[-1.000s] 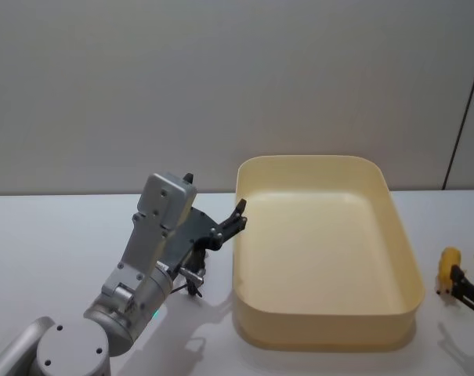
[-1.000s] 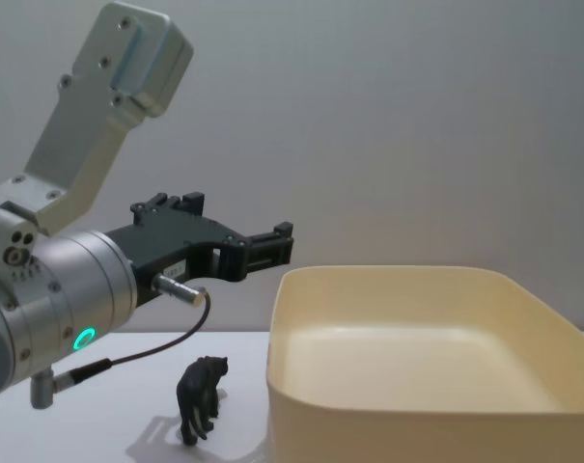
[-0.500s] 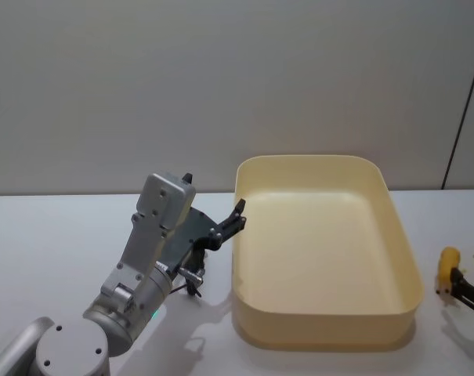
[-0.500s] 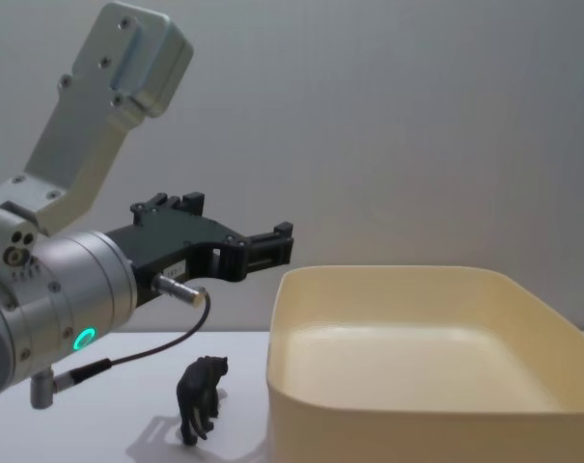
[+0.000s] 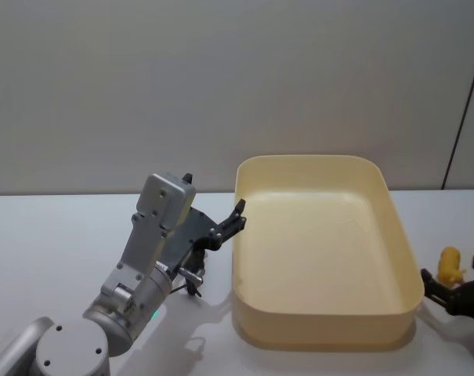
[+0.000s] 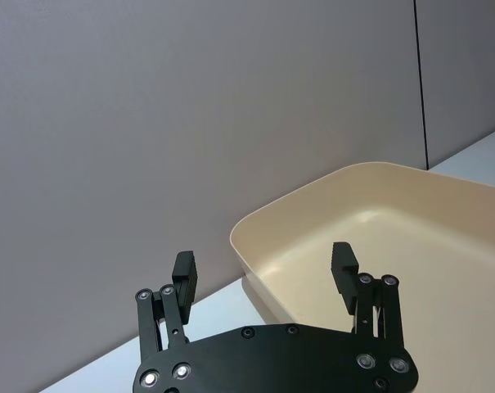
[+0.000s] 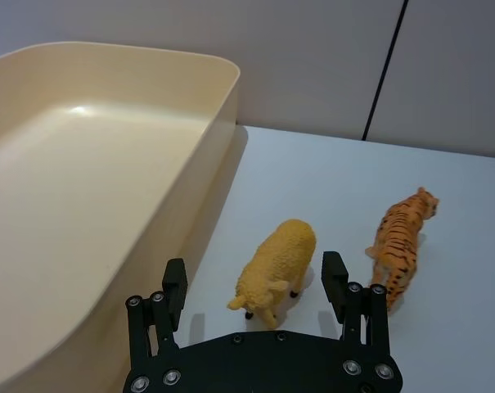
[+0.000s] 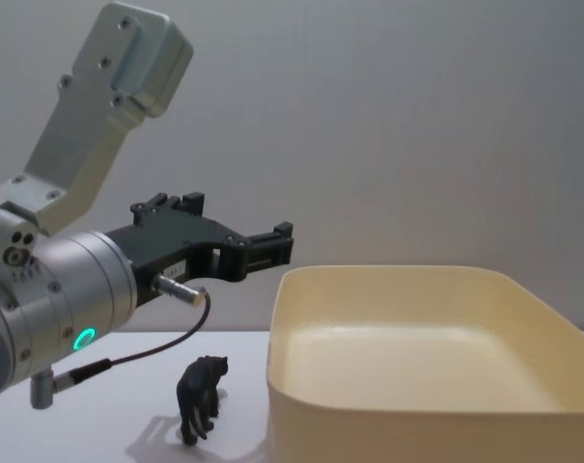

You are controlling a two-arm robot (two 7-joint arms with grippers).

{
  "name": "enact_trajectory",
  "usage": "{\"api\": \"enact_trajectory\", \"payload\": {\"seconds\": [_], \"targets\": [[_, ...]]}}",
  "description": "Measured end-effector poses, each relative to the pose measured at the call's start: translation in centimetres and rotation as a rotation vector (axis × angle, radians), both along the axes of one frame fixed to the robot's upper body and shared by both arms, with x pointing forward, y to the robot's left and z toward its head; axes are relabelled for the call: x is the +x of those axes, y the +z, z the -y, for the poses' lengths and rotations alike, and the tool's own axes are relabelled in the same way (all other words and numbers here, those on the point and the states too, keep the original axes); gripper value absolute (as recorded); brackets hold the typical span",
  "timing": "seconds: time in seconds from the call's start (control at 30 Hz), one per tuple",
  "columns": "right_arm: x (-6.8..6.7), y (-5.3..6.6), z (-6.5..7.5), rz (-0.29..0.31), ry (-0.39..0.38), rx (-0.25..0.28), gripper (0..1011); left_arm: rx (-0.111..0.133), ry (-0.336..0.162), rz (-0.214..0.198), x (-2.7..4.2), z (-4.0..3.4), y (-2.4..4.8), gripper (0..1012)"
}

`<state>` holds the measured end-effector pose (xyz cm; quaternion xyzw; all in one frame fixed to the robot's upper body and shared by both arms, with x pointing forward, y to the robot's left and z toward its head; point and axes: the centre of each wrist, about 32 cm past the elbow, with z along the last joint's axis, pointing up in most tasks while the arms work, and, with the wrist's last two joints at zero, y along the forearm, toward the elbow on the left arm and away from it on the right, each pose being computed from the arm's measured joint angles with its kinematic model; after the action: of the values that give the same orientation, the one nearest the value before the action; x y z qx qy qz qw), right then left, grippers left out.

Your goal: Pick up the toy alternately with two hands and place it into the central storage box.

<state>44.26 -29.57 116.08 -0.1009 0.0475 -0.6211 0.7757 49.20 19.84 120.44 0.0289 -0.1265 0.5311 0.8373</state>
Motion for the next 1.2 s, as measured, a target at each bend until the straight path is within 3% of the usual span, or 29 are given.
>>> {"api": "enact_trajectory", "payload": {"seconds": [0.4, 0.5, 1.2], "targets": [[2.2, -0.9, -1.4, -0.038, 0.026, -0.027, 998, 0.000, 0.000, 0.000, 0.00, 0.00, 0.00, 1001], [2.5, -1.0, -1.6, -0.042, 0.029, -0.032, 953, 0.000, 0.000, 0.000, 0.00, 0.00, 0.00, 1001], [3.3, -1.3, -2.3, -0.053, 0.039, -0.046, 342, 0.000, 0.000, 0.000, 0.00, 0.00, 0.00, 1001]]}}
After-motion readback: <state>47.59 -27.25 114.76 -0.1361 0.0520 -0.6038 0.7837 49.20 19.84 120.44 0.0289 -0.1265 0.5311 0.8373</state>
